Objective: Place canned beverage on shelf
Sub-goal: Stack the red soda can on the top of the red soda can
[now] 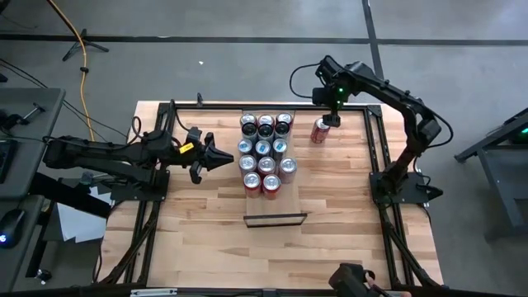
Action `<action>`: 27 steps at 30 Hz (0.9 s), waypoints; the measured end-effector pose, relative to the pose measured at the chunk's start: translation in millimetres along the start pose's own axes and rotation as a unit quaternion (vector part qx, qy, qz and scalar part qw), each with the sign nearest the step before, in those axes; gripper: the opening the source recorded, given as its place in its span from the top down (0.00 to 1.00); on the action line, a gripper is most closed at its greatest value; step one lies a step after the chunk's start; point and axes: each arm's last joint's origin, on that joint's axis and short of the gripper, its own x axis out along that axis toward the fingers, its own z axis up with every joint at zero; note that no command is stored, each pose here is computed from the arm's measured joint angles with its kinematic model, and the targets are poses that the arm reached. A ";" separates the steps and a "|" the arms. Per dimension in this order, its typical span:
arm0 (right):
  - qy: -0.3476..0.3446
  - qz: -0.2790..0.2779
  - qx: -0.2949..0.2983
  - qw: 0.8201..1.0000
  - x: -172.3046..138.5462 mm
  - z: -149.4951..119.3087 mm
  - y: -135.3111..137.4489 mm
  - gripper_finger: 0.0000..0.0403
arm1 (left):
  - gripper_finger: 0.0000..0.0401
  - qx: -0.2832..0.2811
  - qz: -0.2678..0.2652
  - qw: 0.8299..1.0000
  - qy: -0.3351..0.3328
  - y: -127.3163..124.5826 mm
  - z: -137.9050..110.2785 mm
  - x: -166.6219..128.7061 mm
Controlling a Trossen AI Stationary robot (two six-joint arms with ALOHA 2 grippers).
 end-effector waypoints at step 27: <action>-0.023 -0.027 -0.046 0.998 25.4 -15.0 19.2 0.06 | 1.00 0.013 0.007 1.000 0.002 0.8 -0.8 0.0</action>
